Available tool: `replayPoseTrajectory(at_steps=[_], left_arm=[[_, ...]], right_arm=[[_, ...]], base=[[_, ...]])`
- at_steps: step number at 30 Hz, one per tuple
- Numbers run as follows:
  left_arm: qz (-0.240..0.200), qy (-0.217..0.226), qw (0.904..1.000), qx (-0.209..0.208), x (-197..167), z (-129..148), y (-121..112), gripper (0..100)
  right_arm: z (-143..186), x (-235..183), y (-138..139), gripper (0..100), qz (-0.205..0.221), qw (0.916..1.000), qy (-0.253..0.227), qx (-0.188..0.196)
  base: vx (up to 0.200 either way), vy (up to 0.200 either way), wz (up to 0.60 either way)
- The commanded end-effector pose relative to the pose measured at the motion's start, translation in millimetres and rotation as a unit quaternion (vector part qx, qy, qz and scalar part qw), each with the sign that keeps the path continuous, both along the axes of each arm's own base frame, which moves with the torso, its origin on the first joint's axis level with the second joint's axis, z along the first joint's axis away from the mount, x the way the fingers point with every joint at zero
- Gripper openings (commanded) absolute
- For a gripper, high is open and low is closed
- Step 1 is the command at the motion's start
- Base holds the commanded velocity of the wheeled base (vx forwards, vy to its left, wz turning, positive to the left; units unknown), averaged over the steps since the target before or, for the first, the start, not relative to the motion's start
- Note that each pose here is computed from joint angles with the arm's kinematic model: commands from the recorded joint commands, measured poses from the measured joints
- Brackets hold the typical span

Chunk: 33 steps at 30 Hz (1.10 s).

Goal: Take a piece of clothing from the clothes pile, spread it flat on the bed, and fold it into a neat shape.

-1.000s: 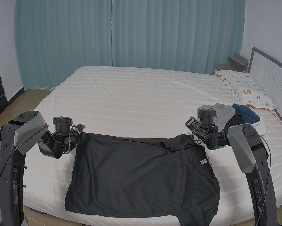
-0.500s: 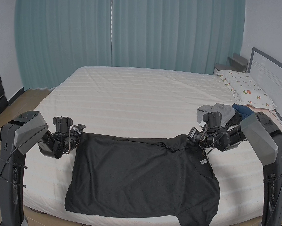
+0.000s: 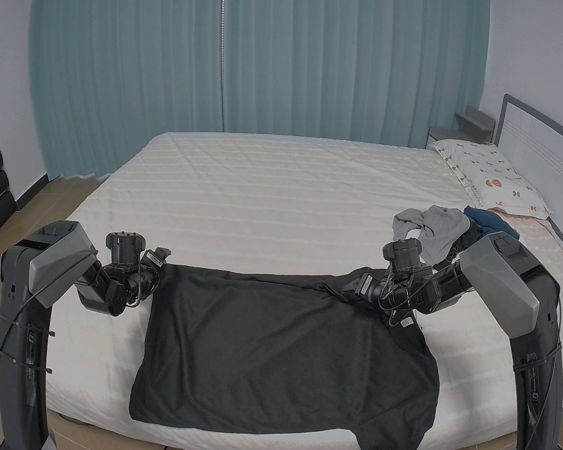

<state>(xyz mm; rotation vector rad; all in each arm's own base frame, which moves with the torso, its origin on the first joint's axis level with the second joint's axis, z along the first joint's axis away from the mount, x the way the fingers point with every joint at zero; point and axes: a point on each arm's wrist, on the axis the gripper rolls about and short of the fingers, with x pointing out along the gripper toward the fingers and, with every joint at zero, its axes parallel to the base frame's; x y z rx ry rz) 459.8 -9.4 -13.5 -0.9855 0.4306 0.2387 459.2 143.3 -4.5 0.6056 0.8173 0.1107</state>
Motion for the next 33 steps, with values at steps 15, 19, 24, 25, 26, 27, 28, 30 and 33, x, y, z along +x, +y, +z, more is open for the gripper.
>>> replayPoseTrajectory(at_steps=[15, 19, 24, 25, 26, 27, 28, 30, 33], left_arm=[[0.0, 0.002, 1.0, 0.001, 0, -1, -1, 100], [0.0, 0.002, 1.0, 0.001, 0, -1, -1, 100], [0.0, 0.001, 1.0, 0.001, 0, -1, -1, 100], [-0.001, 0.001, 1.0, 0.001, 0, -1, -1, 100], [-0.001, 0.001, 1.0, 0.001, 0, -1, -1, 100], [0.0, 0.002, 1.0, 0.001, 0, -1, -1, 100], [0.0, 0.002, 1.0, 0.001, 0, -1, -1, 100], [0.0, 0.002, 1.0, 0.001, 0, -1, -1, 100], [-0.001, 0.002, 1.0, 0.001, 0, -1, -1, 100]], right_arm=[[-3, 63, 27, 100, -0.074, 0.9792, -0.181, 0.055], [-7, 71, 28, 100, -0.084, 0.9743, -0.199, 0.065], [5, 74, 23, 100, -0.081, 0.9666, -0.23, 0.079], [5, 74, 23, 100, -0.081, 0.9667, -0.229, 0.078], [5, 74, 23, 100, -0.081, 0.9667, -0.229, 0.078], [-1, 75, 16, 100, -0.089, 0.9731, -0.204, 0.06], [-2, 75, 13, 100, -0.091, 0.9745, -0.198, 0.054], [-4, 75, 4, 100, -0.091, 0.98, -0.175, 0.027], [1, 77, -8, 100, -0.093, 0.9804, -0.174, 0.001]], base=[[0.0, 0.0, 0.0], [0.0, 0.0, 0.0], [0.0, 0.0, 0.0], [0.0, 0.0, 0.0], [0.0, 0.0, 0.0], [0.0, 0.0, 0.0], [0.0, 0.0, 0.0], [0.0, 0.0, 0.0], [0.0, 0.0, 0.0]])
